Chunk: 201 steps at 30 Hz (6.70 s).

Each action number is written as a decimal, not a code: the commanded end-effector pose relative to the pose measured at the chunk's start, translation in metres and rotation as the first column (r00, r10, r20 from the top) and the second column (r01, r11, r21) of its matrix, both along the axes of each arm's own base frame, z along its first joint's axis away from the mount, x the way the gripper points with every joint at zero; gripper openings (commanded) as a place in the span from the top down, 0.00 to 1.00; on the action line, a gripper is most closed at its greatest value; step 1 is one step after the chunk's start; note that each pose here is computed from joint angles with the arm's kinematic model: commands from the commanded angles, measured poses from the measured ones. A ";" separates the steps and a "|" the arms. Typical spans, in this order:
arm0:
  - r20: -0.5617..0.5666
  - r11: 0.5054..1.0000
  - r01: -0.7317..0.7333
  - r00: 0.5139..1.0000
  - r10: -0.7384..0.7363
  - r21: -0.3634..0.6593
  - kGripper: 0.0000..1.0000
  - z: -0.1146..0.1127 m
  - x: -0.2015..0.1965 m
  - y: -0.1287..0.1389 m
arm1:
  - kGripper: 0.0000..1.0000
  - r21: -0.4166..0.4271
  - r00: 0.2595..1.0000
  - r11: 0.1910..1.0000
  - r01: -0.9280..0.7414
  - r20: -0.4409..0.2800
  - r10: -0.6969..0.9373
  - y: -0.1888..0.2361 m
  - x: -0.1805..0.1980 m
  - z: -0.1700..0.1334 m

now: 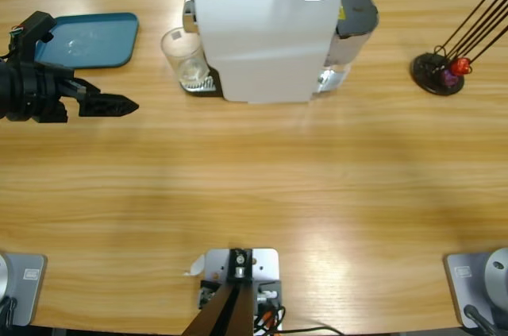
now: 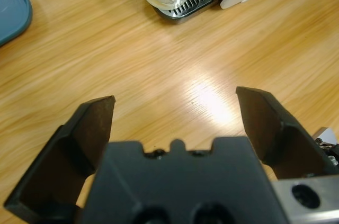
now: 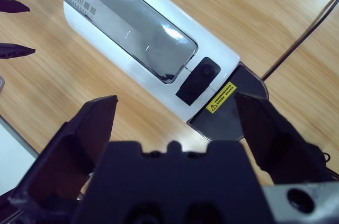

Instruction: Pour coffee

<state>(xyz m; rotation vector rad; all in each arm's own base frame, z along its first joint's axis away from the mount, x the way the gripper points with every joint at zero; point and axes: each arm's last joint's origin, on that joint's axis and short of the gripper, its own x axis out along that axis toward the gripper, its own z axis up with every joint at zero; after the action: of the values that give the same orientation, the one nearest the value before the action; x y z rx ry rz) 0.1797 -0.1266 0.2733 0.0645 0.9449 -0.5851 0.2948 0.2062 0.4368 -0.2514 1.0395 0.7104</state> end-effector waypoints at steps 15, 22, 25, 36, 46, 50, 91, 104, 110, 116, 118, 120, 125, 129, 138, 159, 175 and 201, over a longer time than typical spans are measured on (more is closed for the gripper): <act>0.134 0.998 0.008 0.991 0.000 -0.056 0.00 0.033 -0.012 0.007 | 0.00 0.014 0.999 0.999 -0.034 -0.003 0.035 -0.050 -0.125 -0.011; 0.160 0.998 0.067 0.985 -0.062 -0.021 0.00 0.034 -0.004 0.001 | 0.00 0.031 0.996 0.996 -0.079 0.030 0.078 -0.076 -0.177 -0.069; 0.185 0.987 0.158 0.970 -0.158 0.016 0.00 0.033 0.000 -0.004 | 0.00 0.097 0.991 0.992 -0.079 0.118 0.067 -0.095 -0.194 -0.096; 0.246 0.951 0.305 0.920 -0.305 0.039 0.00 0.034 0.002 -0.009 | 0.00 0.152 0.977 0.983 -0.098 0.204 0.065 -0.107 -0.205 -0.118; 0.236 0.951 0.306 0.923 -0.306 0.034 0.00 0.029 0.000 -0.007 | 0.00 0.141 0.978 0.988 -0.068 0.207 0.038 -0.091 -0.183 -0.109; 0.232 0.949 0.314 0.921 -0.312 0.032 0.00 0.027 0.002 -0.008 | 0.00 0.130 0.976 0.991 -0.029 0.216 0.000 -0.089 -0.173 -0.107; 0.257 0.955 0.297 0.921 -0.291 0.018 0.00 0.029 -0.005 0.002 | 0.00 0.126 0.962 0.992 0.023 0.268 -0.056 -0.079 -0.156 -0.094; 0.262 0.955 0.297 0.920 -0.291 0.017 0.00 0.029 -0.007 0.003 | 0.00 0.128 0.962 0.992 0.022 0.269 -0.056 -0.080 -0.157 -0.093; 0.261 0.956 0.294 0.921 -0.288 0.017 0.00 0.029 -0.007 0.004 | 0.00 0.127 0.962 0.992 0.022 0.268 -0.056 -0.079 -0.156 -0.093; 0.260 0.958 0.288 0.923 -0.282 0.015 0.00 0.029 -0.006 0.005 | 0.00 0.121 0.963 0.992 0.023 0.263 -0.055 -0.077 -0.154 -0.095; 0.259 0.957 0.288 0.924 -0.282 0.016 0.00 0.028 -0.006 0.005 | 0.00 0.119 0.964 0.993 0.023 0.261 -0.054 -0.076 -0.154 -0.096; 0.260 0.957 0.290 0.923 -0.285 0.019 0.00 0.028 -0.006 0.005 | 0.00 0.118 0.964 0.993 0.024 0.260 -0.054 -0.076 -0.154 -0.097; 0.259 0.955 0.295 0.922 -0.289 0.015 0.00 0.029 -0.006 0.005 | 0.00 0.116 0.964 0.993 0.024 0.259 -0.054 -0.077 -0.155 -0.097; 0.265 0.951 0.309 0.916 -0.302 0.016 0.00 0.029 -0.007 0.005 | 0.00 0.114 0.965 0.993 0.024 0.256 -0.053 -0.077 -0.154 -0.098; 0.281 0.944 0.331 0.905 -0.320 0.011 0.00 0.029 -0.008 0.005 | 0.00 0.112 0.966 0.993 0.024 0.254 -0.052 -0.077 -0.154 -0.099; 0.303 0.952 0.307 0.907 -0.293 0.000 0.00 0.029 -0.007 0.011 | 0.00 0.107 0.967 0.994 0.025 0.249 -0.051 -0.077 -0.155 -0.101; 0.281 0.954 0.301 0.914 -0.293 0.014 0.00 0.018 0.010 0.006 | 0.00 0.097 0.973 0.995 0.019 0.227 -0.041 -0.075 -0.153 -0.105; 0.327 0.861 0.494 0.799 -0.504 0.120 0.00 -0.019 0.127 -0.027 | 0.00 0.035 0.989 0.999 0.003 0.148 -0.008 -0.049 -0.126 -0.125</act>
<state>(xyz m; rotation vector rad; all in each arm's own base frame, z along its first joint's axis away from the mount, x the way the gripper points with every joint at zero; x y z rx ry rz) 0.2848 -0.1505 0.2760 0.4081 0.5736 -0.9925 0.1589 0.1518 0.3193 -0.2664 0.8579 0.6881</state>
